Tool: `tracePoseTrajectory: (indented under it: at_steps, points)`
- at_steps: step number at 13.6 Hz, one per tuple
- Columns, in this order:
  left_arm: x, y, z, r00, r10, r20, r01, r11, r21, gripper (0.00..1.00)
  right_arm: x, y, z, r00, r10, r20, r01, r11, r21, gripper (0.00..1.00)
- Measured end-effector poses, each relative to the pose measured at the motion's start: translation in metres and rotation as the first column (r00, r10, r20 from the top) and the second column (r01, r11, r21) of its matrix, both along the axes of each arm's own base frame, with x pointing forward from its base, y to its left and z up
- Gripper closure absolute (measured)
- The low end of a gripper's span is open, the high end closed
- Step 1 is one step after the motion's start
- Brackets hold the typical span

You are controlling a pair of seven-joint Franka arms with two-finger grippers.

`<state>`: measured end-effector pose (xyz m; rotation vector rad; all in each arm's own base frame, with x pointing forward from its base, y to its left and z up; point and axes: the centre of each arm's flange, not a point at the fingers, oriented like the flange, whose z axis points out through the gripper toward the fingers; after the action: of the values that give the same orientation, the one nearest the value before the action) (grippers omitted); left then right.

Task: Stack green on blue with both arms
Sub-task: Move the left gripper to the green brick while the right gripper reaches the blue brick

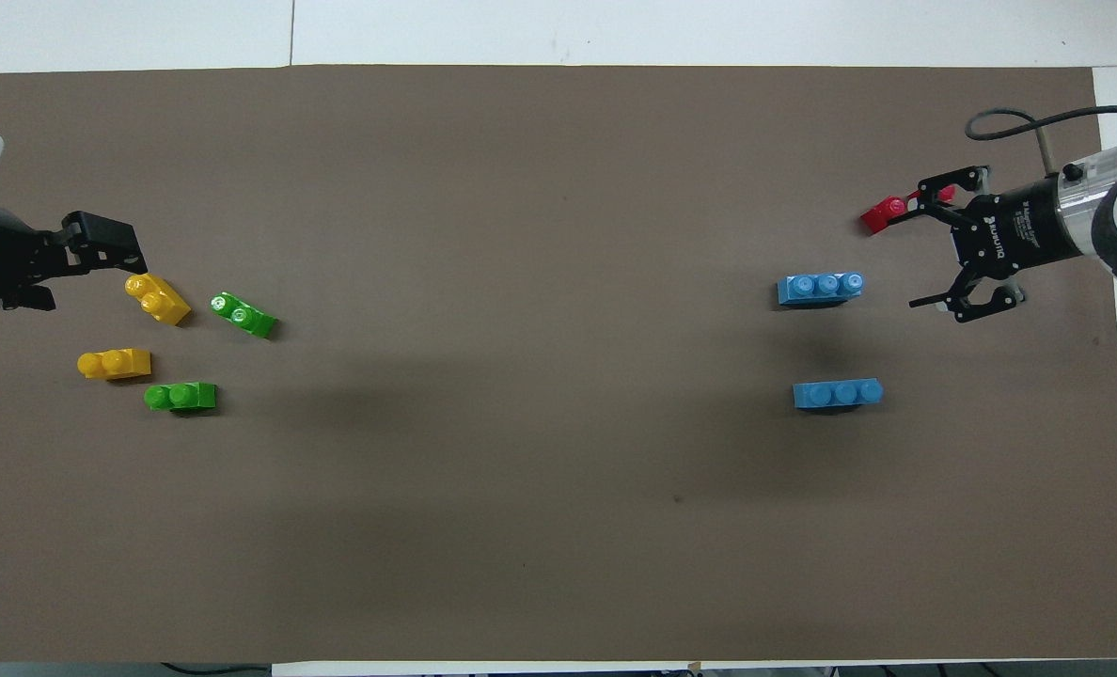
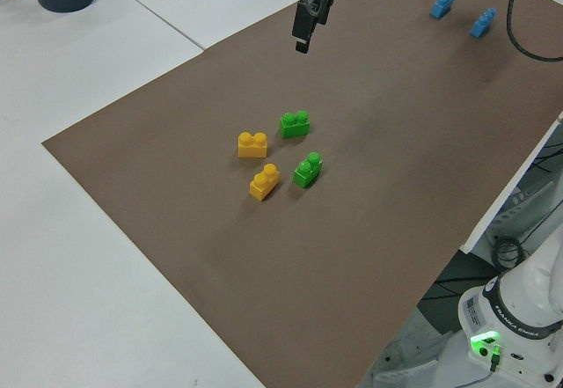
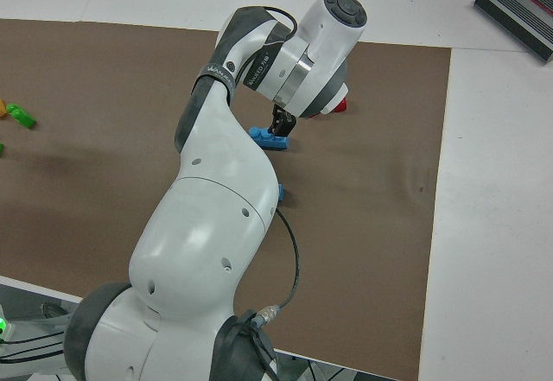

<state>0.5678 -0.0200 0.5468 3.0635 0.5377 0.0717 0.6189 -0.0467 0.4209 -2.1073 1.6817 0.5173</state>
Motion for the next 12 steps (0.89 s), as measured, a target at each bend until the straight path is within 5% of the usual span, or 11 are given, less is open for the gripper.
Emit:
tracePoseTrajectory:
  at_steps: [6, 12]
  points:
    - [0.003, -0.002, -0.064, 0.949, 0.314, 0.016, -0.314, 0.949, -0.024, 0.00, 0.013, 0.005, -0.048, 0.997, -0.068, -0.046, 0.073, 0.991, 0.112, 0.00]
    - [0.011, 0.000, -0.125, 0.830, 0.557, 0.027, -0.555, 0.830, -0.059, 0.00, 0.018, -0.002, -0.078, 0.996, -0.073, -0.055, 0.078, 0.991, 0.111, 0.02]
